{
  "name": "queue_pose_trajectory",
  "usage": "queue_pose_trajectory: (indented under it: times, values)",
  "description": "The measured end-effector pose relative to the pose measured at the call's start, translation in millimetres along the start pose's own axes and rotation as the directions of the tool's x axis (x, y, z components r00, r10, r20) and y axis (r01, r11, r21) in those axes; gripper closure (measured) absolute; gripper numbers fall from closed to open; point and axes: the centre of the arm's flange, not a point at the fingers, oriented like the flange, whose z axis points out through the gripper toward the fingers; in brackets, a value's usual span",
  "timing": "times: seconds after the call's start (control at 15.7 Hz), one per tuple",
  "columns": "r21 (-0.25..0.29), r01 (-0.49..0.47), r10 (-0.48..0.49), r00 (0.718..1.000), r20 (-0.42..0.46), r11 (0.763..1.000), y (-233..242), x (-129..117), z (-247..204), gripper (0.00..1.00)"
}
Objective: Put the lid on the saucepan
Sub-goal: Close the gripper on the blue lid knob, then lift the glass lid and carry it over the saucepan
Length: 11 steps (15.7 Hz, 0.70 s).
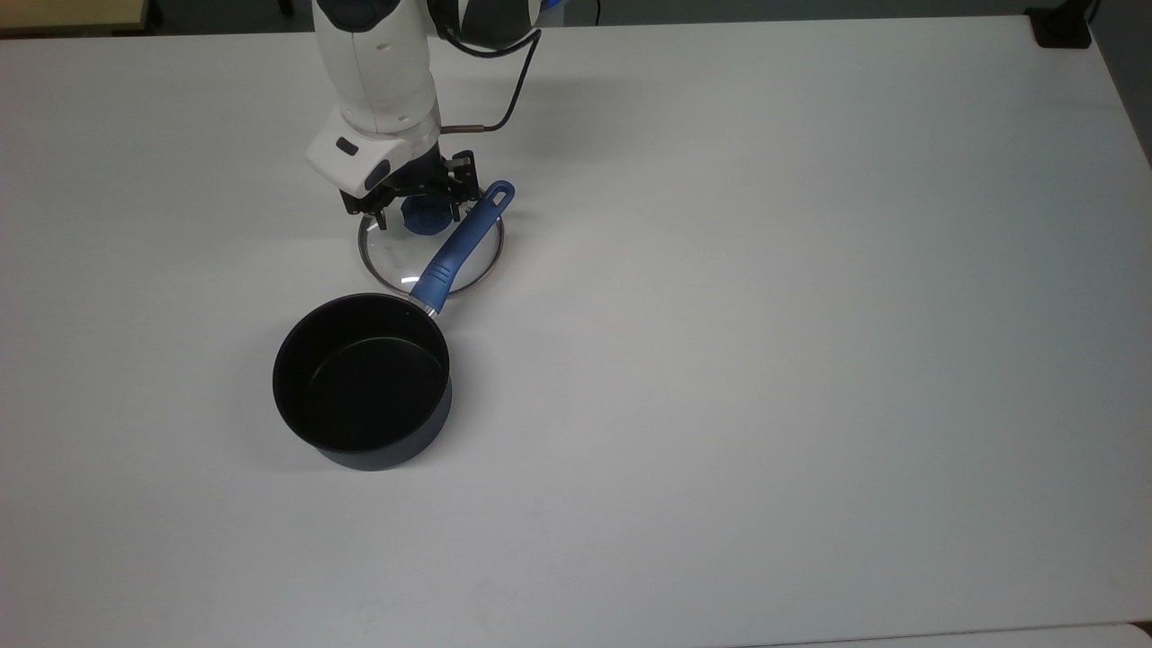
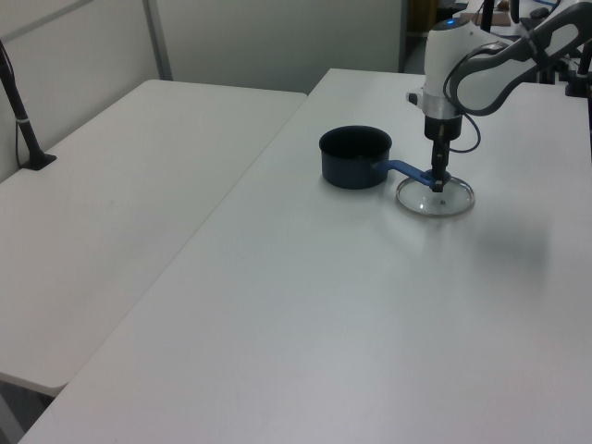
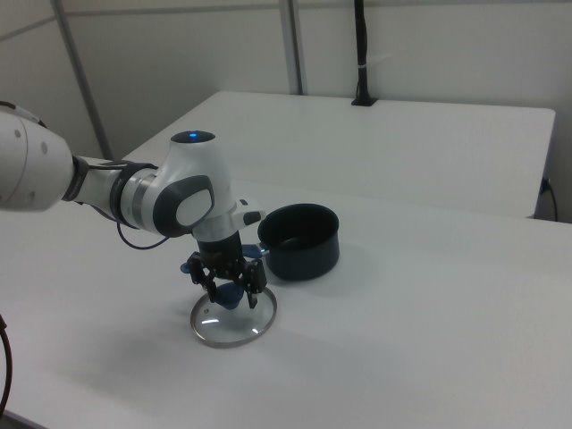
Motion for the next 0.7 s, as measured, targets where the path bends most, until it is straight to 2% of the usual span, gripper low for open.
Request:
queue_pose_trajectory:
  times: [0.19, 0.32, 0.38, 0.51, 0.7]
  values:
    - [-0.001, 0.005, -0.005, 1.000, -0.007, 1.000, -3.8, 3.1, -2.9, 0.16]
    - [-0.001, 0.010, -0.010, 1.000, -0.013, 1.000, -6.3, 5.8, -5.3, 0.28]
    - [-0.001, 0.012, -0.012, 1.000, -0.014, 1.000, -7.0, 6.7, -5.6, 0.28]
    - [-0.001, 0.013, -0.013, 1.000, -0.014, 1.000, -7.3, 7.6, -5.5, 0.39]
    - [-0.002, 0.012, -0.012, 1.000, -0.014, 1.000, -7.1, 7.8, -5.5, 0.39]
